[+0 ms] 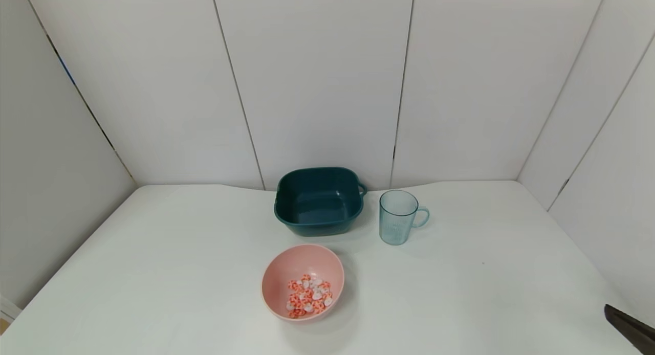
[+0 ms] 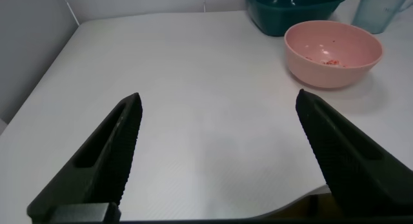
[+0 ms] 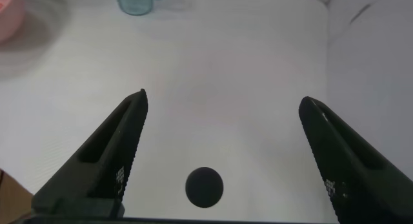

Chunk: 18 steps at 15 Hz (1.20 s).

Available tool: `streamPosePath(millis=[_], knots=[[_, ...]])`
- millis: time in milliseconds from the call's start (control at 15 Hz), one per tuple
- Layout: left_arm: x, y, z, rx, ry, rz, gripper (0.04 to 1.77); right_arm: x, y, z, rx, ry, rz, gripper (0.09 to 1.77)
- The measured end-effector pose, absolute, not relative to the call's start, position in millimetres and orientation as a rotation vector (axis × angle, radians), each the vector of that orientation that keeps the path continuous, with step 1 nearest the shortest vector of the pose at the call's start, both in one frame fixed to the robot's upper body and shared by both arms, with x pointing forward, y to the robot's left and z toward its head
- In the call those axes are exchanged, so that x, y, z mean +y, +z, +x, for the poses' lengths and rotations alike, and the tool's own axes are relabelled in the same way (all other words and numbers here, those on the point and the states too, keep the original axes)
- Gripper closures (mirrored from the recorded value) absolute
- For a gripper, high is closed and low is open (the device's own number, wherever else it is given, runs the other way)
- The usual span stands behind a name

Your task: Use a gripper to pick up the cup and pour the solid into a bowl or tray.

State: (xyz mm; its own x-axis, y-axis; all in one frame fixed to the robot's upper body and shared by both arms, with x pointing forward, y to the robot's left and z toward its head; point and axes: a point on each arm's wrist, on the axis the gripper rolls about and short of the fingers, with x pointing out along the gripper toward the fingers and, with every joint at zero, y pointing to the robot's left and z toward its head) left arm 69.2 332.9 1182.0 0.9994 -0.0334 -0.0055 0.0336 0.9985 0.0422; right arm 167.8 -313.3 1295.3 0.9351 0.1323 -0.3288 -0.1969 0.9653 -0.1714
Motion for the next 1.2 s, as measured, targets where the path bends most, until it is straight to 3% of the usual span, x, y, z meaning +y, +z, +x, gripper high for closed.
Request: streamPosePath(millis=[667, 1200], knots=[[333, 1182, 69, 0.004, -0.034, 0.042, 0.09, -340, 1293, 113, 0.212, -0.16, -0.119, 0.16], [333, 1182, 69, 0.004, -0.034, 0.042, 0.09, -341, 1256, 70, 0.099, -0.165, -0.101, 0.15]])
